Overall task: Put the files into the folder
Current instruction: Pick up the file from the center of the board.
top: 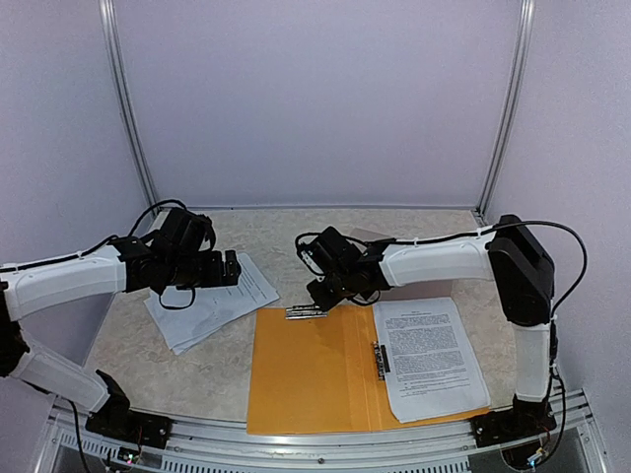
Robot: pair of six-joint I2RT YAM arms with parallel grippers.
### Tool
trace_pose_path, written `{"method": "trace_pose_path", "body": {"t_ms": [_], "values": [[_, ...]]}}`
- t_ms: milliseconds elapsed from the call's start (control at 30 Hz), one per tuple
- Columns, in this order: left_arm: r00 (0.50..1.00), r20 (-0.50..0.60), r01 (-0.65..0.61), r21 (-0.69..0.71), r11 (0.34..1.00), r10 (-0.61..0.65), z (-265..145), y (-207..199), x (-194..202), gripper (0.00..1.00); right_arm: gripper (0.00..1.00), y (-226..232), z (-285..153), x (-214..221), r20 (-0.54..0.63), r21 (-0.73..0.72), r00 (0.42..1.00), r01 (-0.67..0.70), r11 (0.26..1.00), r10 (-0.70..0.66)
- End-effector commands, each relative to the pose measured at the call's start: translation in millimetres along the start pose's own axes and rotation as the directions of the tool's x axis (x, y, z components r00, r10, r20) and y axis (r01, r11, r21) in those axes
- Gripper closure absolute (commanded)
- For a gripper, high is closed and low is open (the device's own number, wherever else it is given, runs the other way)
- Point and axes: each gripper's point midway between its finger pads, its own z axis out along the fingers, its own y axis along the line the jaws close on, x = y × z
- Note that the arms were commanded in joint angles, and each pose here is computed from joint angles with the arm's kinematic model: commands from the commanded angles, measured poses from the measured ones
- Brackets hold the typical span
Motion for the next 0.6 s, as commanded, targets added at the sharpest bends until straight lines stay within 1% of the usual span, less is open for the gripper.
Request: {"method": "trace_pose_path", "body": {"t_ms": [0, 200, 333, 433, 567], "values": [[1.000, -0.018, 0.004, -0.028, 1.000, -0.005, 5.1, 4.6, 2.5, 0.01, 0.57, -16.6, -20.4, 3.3, 0.027, 0.047, 0.997, -0.076, 0.996, 0.075], [0.999, -0.040, -0.001, -0.027, 1.000, 0.000, 10.6, 3.2, 8.0, 0.01, 0.47, -29.9, -27.8, 24.1, 0.020, 0.080, 0.993, -0.117, 0.990, 0.116], [0.998, -0.056, -0.004, -0.032, 0.999, 0.002, 14.2, 3.6, 12.3, 0.01, 0.45, -35.5, -26.2, 37.9, 0.010, 0.070, 0.990, -0.143, 0.987, 0.143], [0.998, -0.061, -0.003, -0.038, 0.999, 0.001, 15.0, 4.7, 14.9, 0.01, 0.44, -33.0, -27.3, 38.6, 0.013, 0.042, 0.988, -0.151, 0.988, 0.151], [0.998, -0.066, 0.000, -0.038, 0.999, -0.002, 15.1, 5.1, 18.2, 0.01, 0.41, -24.5, -40.6, 24.1, 0.073, -0.034, 0.986, -0.149, 0.988, 0.151]]}}
